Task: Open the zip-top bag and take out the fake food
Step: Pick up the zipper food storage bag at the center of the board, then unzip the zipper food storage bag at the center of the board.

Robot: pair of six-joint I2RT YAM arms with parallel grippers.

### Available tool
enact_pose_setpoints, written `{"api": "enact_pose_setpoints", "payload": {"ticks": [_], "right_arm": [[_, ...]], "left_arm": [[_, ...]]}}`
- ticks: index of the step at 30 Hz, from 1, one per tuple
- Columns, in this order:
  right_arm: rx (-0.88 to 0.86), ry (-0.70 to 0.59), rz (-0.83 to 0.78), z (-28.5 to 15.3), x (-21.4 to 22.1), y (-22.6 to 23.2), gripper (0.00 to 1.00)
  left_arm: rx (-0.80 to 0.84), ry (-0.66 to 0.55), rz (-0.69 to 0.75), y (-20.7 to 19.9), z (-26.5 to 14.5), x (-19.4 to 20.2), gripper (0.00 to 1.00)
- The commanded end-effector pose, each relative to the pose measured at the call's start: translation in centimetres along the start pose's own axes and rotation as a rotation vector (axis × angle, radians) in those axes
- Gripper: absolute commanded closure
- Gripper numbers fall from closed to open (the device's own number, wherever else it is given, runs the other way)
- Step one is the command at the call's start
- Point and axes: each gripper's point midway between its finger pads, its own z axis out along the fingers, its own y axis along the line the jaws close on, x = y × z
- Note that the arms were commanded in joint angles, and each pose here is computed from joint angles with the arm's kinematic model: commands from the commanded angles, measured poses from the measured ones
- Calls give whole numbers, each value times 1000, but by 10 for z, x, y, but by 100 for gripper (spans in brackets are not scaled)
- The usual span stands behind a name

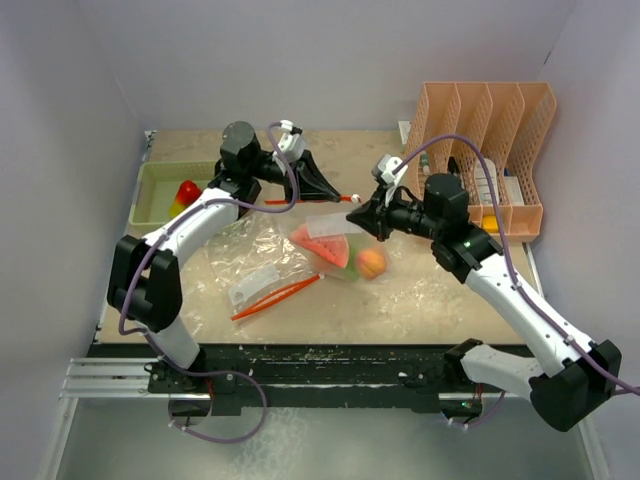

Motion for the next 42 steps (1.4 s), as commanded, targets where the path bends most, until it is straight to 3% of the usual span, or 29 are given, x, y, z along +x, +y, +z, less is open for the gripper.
{"api": "enact_pose_setpoints", "payload": {"ticks": [1,3,4,14,23,34,37,40,42], "right_arm": [[-19,-101,-42,-12,-28,10,100],[-26,-77,-35,-9,-21,10,100],[-25,-69,-35,-8,-20,9,100],[-18,-56,-39,-7,-17,6,100],[2,-47,-44,-8,-15,3,100],[11,-42,-45,-9,-15,1,100],[38,-41,-53,-10,-18,-3,100],[82,-73,-77,-9,-31,-12,78],[82,-77,-83,-8,-36,-12,71]], "left_arm": [[-41,-13,91,-2,-5,-17,100],[-99,-38,134,2,-5,-21,69],[-106,-49,152,0,-4,-23,59],[17,-73,188,-14,32,-33,42],[56,-102,160,-15,44,-37,56],[64,-94,140,-16,43,-34,99],[67,-92,135,-16,44,-35,100],[69,-88,123,-16,44,-32,100],[71,-86,114,-16,44,-31,100]]}}
